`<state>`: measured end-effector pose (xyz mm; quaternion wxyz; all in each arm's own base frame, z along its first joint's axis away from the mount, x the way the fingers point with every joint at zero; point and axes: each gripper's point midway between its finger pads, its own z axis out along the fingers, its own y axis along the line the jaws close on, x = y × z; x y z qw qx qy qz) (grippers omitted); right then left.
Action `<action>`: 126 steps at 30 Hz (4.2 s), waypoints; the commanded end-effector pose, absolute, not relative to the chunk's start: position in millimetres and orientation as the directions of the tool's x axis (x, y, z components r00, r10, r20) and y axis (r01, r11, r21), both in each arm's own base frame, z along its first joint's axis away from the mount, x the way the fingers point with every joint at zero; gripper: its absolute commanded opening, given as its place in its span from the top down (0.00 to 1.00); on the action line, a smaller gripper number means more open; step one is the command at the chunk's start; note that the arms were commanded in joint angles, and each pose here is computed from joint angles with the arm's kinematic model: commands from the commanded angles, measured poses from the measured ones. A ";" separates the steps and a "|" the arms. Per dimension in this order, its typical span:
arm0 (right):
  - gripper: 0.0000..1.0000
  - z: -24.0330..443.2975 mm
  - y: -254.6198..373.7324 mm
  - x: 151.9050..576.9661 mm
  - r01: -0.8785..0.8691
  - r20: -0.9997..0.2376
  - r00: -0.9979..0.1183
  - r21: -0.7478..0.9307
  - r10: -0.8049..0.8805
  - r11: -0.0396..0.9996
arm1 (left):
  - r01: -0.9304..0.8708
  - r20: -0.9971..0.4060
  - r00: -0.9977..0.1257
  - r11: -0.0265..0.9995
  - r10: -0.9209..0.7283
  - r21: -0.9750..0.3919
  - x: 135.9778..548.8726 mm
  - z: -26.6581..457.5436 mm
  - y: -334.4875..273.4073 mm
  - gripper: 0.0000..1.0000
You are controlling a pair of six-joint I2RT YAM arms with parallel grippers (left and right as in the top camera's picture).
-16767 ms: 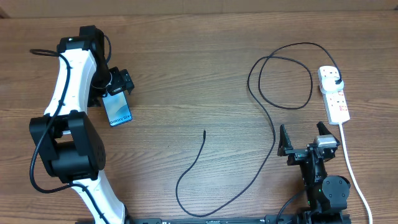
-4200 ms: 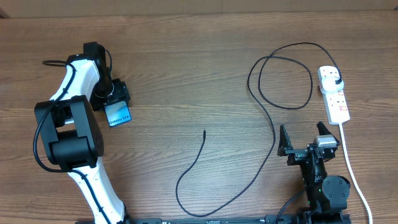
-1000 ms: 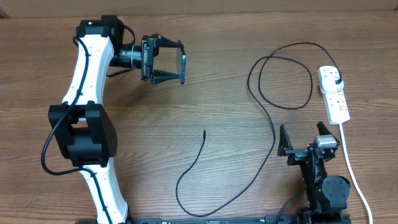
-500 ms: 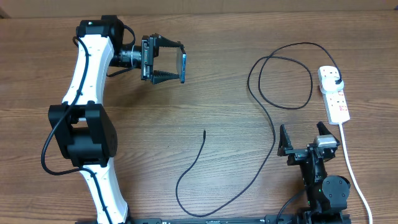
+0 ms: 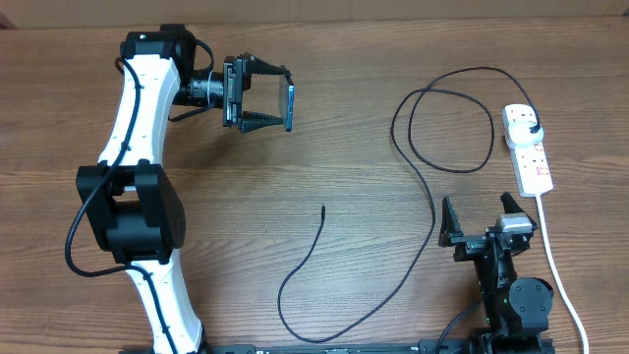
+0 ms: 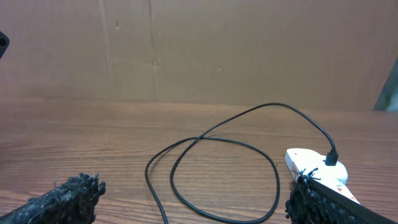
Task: Plug charger to phone and switch on socket
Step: 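Hold the phone raised upright in the left gripper, then raise the right gripper and move it toward the held phone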
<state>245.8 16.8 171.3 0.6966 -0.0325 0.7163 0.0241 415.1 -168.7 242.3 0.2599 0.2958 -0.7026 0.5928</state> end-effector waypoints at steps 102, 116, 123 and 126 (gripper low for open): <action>0.00 204.5 34.8 241.7 -0.201 -0.977 0.076 0.182 0.201 0.962 | -0.607 0.586 -0.795 0.228 -0.157 -0.761 416.6 230.9 -162.7 0.96; 0.00 272.6 43.1 232.2 -0.245 -0.961 0.009 0.265 0.275 0.933 | -0.606 0.586 -0.795 0.228 -0.157 -0.762 416.7 230.9 -162.7 0.96; 0.00 291.4 58.0 254.8 -0.278 -0.951 -0.162 0.299 0.262 0.913 | -0.607 0.585 -0.795 0.236 -0.163 -0.759 416.6 229.3 -162.2 0.96; 0.00 286.8 67.0 270.1 -0.291 -0.929 -0.271 0.330 0.253 0.898 | -0.607 0.584 -0.795 0.242 -0.167 -0.757 416.4 227.9 -161.8 0.96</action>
